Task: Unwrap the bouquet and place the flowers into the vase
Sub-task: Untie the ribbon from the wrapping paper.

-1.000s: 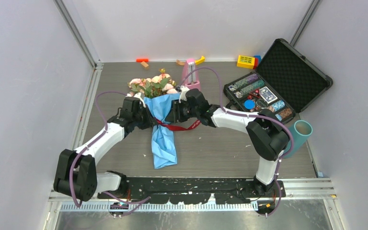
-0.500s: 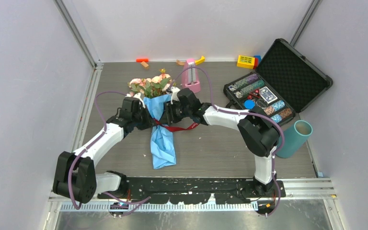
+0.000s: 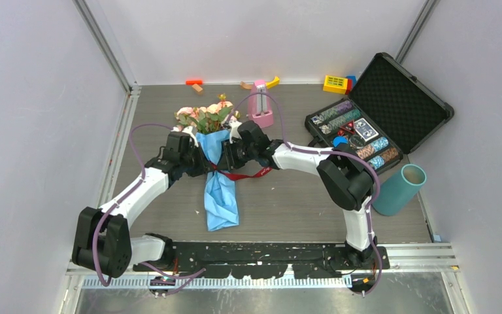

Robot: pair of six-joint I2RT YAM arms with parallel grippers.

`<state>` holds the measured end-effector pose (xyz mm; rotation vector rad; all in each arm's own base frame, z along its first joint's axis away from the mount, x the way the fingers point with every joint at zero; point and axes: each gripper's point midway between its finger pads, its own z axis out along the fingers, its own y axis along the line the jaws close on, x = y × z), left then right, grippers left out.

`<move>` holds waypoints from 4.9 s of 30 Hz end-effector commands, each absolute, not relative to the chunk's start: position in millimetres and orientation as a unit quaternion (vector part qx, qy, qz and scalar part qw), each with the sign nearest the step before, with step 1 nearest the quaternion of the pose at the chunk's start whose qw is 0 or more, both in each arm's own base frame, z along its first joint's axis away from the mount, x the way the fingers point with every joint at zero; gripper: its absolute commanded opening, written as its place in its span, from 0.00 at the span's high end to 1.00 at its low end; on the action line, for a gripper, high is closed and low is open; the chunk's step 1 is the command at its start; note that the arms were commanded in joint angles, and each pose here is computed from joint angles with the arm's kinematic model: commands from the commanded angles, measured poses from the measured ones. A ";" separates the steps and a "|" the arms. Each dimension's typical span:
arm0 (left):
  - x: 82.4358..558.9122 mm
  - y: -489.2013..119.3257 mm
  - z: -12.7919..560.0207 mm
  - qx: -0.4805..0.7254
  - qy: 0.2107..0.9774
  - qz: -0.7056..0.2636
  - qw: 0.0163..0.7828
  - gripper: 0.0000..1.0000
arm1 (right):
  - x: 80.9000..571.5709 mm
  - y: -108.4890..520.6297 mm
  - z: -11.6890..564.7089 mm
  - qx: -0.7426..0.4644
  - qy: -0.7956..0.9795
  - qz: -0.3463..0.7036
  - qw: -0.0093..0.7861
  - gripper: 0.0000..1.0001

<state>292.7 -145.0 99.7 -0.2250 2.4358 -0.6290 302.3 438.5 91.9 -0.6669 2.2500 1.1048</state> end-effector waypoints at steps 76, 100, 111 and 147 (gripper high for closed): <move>294.1 -126.3 88.5 -0.150 0.906 -0.292 0.267 1.00 | 302.2 423.8 137.0 -0.210 0.821 0.426 0.316 0.58; 295.0 -128.0 90.2 -0.143 0.906 -0.296 0.266 1.00 | 305.5 453.2 109.3 -0.237 0.833 0.424 0.266 0.68; 293.9 -127.2 91.4 -0.143 0.906 -0.295 0.267 1.00 | 310.0 457.6 106.5 -0.233 0.835 0.420 0.269 0.77; 284.8 -113.0 80.6 -0.172 0.915 -0.258 0.257 1.00 | 306.6 405.6 117.2 -0.136 0.840 0.391 0.349 0.99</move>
